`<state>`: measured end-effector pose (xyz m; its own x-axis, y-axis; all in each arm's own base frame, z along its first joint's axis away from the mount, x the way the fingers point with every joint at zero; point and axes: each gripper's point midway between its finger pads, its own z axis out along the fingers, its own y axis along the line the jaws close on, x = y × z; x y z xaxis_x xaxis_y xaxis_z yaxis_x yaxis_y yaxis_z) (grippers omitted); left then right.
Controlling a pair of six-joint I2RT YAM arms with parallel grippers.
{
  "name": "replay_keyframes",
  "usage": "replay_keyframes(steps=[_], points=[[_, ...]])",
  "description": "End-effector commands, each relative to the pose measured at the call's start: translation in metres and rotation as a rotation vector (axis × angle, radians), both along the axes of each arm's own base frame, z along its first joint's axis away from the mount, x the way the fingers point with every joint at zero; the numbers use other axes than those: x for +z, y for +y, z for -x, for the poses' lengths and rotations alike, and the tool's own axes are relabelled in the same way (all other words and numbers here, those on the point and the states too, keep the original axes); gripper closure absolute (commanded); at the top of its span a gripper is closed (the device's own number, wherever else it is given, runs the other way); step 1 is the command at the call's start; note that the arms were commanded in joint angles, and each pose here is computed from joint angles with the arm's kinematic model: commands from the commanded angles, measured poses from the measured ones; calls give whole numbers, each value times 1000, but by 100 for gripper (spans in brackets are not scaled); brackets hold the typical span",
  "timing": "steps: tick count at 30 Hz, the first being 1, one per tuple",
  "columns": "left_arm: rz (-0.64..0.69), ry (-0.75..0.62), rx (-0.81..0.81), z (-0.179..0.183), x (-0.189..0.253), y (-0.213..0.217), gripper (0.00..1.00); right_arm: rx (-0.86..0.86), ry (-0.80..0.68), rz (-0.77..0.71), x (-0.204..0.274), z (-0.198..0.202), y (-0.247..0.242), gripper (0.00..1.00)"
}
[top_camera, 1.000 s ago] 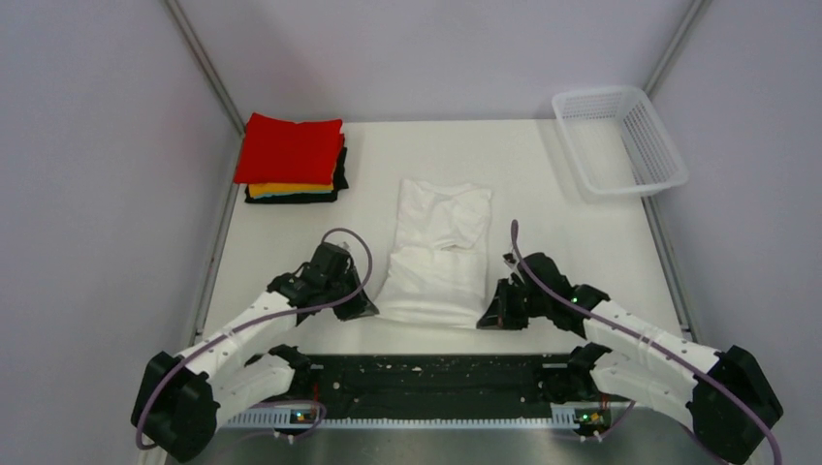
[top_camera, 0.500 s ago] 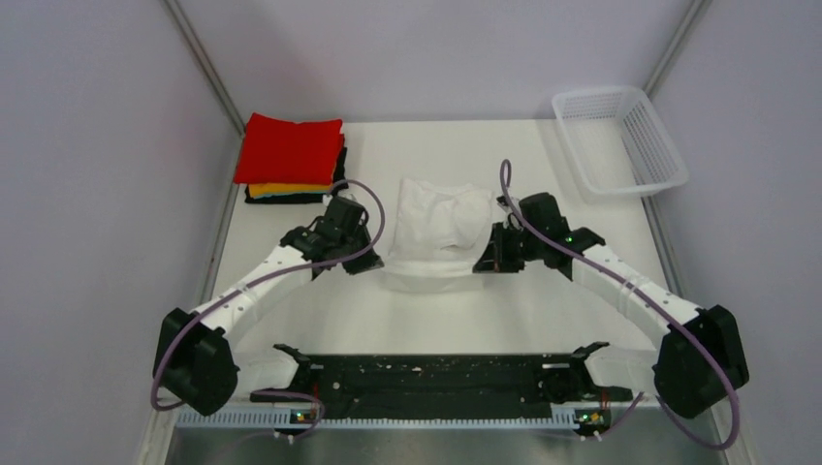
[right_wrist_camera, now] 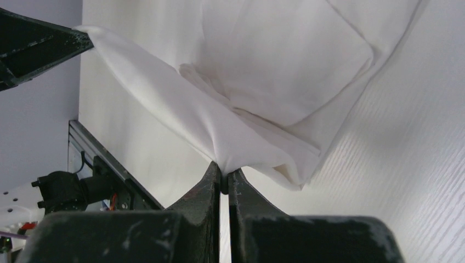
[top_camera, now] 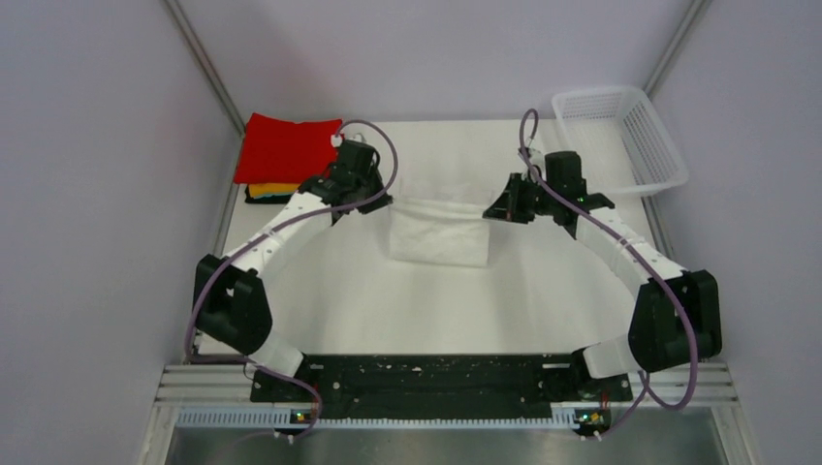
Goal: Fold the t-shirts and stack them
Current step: Fold the long partially folded tshirt into a neat square
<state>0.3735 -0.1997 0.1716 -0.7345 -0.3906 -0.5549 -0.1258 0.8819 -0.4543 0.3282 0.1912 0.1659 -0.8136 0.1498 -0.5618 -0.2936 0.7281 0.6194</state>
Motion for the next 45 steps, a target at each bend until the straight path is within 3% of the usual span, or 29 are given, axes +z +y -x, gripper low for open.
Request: replay_keyframes(steps=[1,10,19,26,31,32,34,35,37,38,41,43,45], points=[[-17,-98,-8,-50,25,6,100,-22,-110,-67,28,-41,-3,100],[-3,-136,-67,-109,37,2,100,-52,-106,-91,29,-81,-7,100],[55,-132,-160,-154,14,-24,100,-132,-65,-89,4,-104,-28,100],[102,-161,-199,-195,-11,-47,100,-215,-22,-100,-33,-144,-46,100],[107,-139,-188,-218,-40,-53,100,-224,-72,-97,-52,-182,-49,100],[105,-144,-185,-222,-43,-54,92,-232,-85,-89,-54,-191,-50,96],[101,-154,-174,-231,-43,-54,80,-249,-119,-55,-54,-208,-56,73],[102,-164,-170,-234,-39,-53,68,-250,-125,-38,-53,-215,-58,60],[103,-192,-163,-236,-26,-51,30,-223,-151,-35,-36,-223,-56,39],[104,-212,-161,-236,-16,-50,5,-213,-170,-42,-26,-222,-54,32],[117,-241,-164,-228,8,-49,1,-206,-203,-47,-5,-213,-54,23],[134,-250,-181,-216,20,-51,1,-195,-198,-63,2,-200,-51,6],[169,-259,-223,-200,32,-57,1,-174,-177,-99,5,-185,-41,1]])
